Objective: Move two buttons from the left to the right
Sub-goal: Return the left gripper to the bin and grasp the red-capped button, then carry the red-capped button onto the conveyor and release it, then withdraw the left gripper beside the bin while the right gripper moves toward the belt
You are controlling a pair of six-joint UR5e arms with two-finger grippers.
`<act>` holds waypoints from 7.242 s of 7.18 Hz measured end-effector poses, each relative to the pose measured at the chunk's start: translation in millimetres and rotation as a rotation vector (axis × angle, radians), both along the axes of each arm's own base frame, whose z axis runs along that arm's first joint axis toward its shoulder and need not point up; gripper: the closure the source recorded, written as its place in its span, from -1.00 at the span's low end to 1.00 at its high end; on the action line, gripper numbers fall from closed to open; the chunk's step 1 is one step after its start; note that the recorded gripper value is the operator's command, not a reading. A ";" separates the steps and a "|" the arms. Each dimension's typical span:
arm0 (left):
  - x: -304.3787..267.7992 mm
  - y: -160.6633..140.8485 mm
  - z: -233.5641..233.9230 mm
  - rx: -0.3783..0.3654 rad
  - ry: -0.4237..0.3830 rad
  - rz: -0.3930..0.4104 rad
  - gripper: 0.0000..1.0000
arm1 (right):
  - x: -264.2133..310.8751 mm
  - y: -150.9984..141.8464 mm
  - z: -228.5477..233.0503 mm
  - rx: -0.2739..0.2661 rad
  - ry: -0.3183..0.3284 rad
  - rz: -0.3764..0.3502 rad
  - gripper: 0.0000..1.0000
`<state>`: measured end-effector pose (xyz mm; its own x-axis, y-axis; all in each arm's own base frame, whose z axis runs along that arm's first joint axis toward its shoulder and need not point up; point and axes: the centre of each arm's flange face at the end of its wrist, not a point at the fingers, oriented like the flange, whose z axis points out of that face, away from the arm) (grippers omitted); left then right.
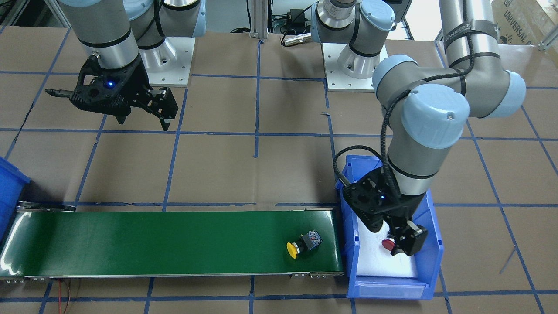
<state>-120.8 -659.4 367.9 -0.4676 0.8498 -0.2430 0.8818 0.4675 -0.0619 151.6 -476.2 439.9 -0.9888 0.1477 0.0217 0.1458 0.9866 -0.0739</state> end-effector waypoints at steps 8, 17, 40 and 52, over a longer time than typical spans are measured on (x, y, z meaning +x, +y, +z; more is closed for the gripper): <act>68.9 5.7 -120.5 0.211 0.068 0.245 -0.97 | -0.3 -0.4 -0.6 0.001 0.000 -0.002 -1.00; 72.7 -5.5 -166.2 0.228 0.069 0.278 0.31 | 0.3 -0.1 -0.6 0.002 0.000 0.000 -1.00; -153.2 10.3 -98.8 0.090 0.022 -0.390 -0.39 | 0.6 -0.2 -0.5 0.000 -0.002 0.000 -1.00; 6.5 188.2 140.3 0.226 0.125 0.602 -1.00 | -0.9 -0.2 -1.9 0.006 0.014 -0.007 -0.99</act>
